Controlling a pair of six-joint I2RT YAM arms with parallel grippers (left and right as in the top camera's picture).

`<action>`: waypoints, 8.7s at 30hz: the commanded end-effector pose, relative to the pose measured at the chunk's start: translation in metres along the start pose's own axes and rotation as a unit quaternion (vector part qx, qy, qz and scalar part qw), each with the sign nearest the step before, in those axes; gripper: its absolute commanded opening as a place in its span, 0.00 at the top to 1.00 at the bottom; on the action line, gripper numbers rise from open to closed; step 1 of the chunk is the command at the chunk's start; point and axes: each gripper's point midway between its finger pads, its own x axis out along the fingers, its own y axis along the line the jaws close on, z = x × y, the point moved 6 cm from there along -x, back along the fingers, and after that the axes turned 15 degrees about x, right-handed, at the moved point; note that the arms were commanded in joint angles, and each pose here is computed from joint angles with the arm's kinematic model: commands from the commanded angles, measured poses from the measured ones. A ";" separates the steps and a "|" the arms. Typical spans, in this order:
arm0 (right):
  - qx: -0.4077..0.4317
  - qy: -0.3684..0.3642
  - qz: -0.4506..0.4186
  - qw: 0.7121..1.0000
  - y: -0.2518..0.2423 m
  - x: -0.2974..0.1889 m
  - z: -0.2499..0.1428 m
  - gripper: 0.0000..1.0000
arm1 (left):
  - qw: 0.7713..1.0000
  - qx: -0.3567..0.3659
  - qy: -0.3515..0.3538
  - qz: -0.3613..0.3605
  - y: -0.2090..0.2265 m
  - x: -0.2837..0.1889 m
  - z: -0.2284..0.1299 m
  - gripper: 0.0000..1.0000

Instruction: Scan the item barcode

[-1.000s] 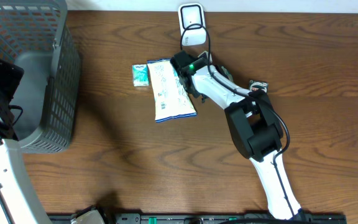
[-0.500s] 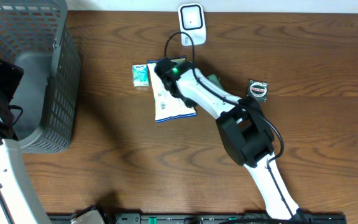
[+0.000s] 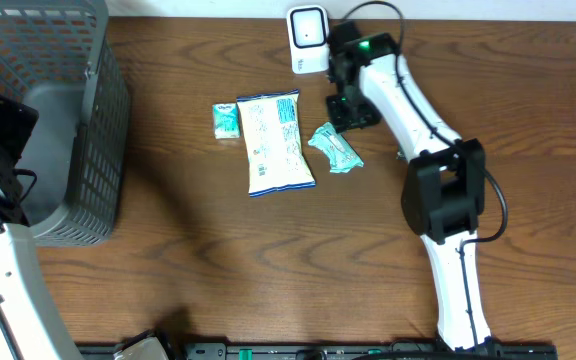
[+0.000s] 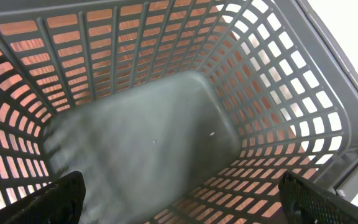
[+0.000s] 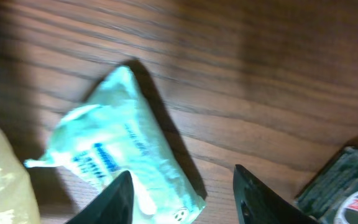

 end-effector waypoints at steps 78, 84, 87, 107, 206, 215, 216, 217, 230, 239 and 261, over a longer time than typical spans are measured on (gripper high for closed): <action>0.005 -0.489 0.139 0.861 0.080 -0.082 0.152 0.99 | 1.000 -0.005 -0.001 0.005 0.001 0.001 0.001 0.02; 0.030 -0.501 0.129 0.855 0.044 -0.120 0.156 0.99 | 1.000 -0.005 -0.001 0.005 0.001 0.001 0.001 0.02; 0.043 -0.503 0.120 0.855 0.022 -0.140 0.154 0.99 | 1.000 -0.005 -0.001 0.005 0.001 0.001 0.001 0.02; 0.318 -0.214 -0.249 0.890 -0.357 -0.120 0.040 0.99 | 1.000 -0.005 -0.001 0.005 0.001 0.001 0.001 0.02; -0.094 -0.091 0.578 0.805 0.032 -0.143 -0.010 0.99 | 1.000 -0.005 -0.002 0.005 0.001 0.001 0.001 0.02; -0.066 -0.182 0.548 0.814 -0.015 -0.147 0.024 0.99 | 1.000 -0.005 -0.001 0.005 0.001 0.001 0.001 0.02; -0.068 -0.189 0.545 0.814 -0.016 -0.148 0.026 0.99 | 1.000 -0.005 -0.002 0.005 0.001 0.001 0.001 0.02; -0.072 -0.194 0.546 0.812 -0.015 -0.150 0.027 0.99 | 1.000 -0.005 -0.001 0.005 0.001 0.001 0.001 0.02; -0.027 -0.111 0.368 0.923 -0.005 -0.079 -0.005 0.99 | 1.000 -0.005 -0.001 0.006 0.001 0.001 0.001 0.02; -0.002 -0.148 0.189 0.971 -0.028 -0.053 0.001 0.40 | 1.000 -0.005 -0.001 0.005 0.001 0.001 0.001 0.02; -0.087 -0.166 0.276 0.943 -0.067 0.009 0.040 0.01 | 1.000 -0.005 -0.002 0.005 0.001 0.001 0.001 0.02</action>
